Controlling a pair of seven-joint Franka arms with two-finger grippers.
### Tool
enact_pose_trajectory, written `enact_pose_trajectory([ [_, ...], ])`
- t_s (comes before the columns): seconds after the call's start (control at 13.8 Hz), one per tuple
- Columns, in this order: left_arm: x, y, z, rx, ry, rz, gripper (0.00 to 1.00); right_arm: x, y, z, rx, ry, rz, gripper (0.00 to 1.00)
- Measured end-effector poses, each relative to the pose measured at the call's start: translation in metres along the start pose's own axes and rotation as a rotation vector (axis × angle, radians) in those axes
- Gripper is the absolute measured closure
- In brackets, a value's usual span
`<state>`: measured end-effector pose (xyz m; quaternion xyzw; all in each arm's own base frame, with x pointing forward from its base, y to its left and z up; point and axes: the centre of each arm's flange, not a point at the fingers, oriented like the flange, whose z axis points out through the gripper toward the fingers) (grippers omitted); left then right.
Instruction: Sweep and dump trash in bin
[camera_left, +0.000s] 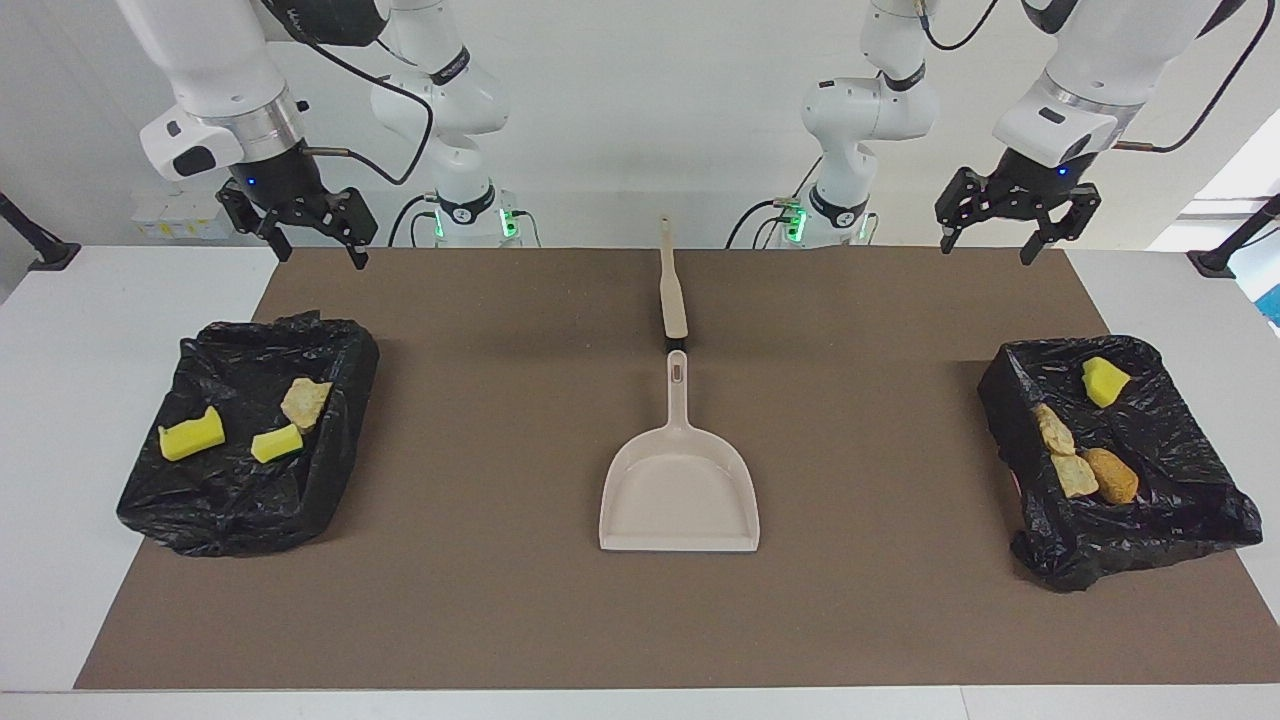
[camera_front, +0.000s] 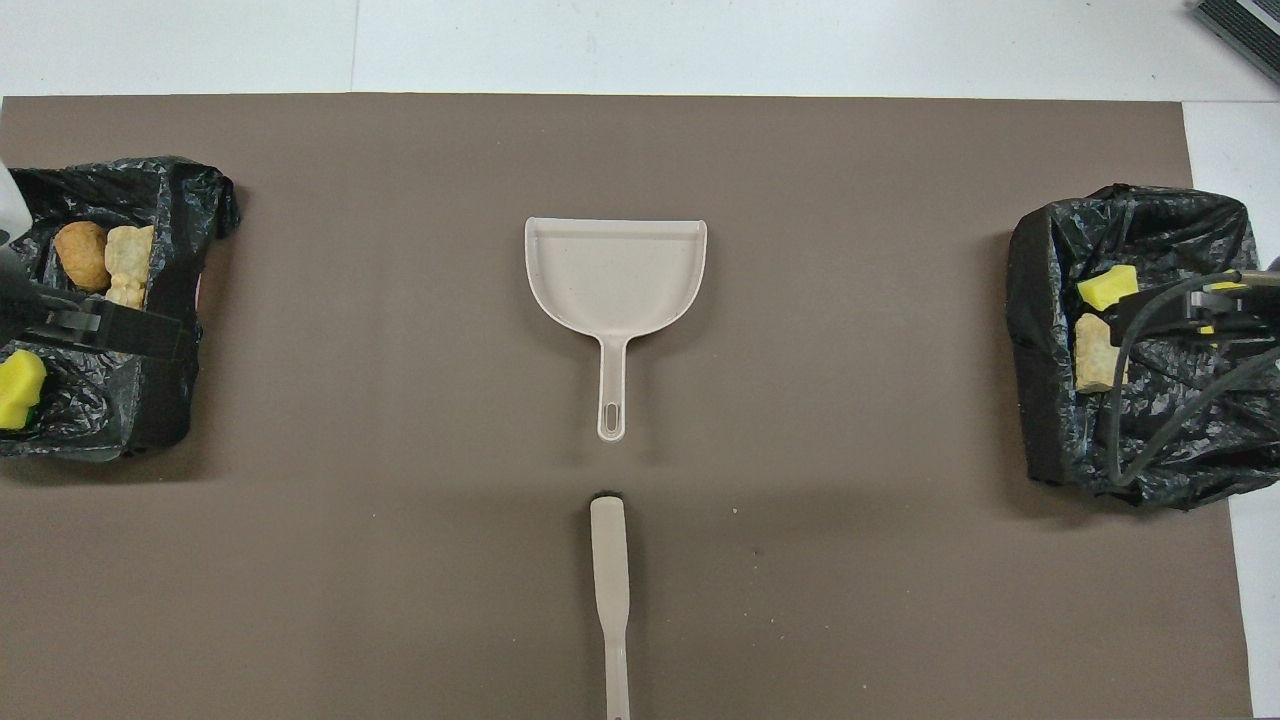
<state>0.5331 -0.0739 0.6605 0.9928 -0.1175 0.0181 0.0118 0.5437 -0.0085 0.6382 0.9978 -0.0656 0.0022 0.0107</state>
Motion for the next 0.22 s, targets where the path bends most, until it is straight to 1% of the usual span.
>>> enact_pose_trajectory([
  [0.22, -0.0009, -0.0044, 0.0004, 0.000, -0.004, -0.014, 0.00, 0.0000, 0.0000, 0.0000, 0.000, 0.000, 0.000, 0.00],
])
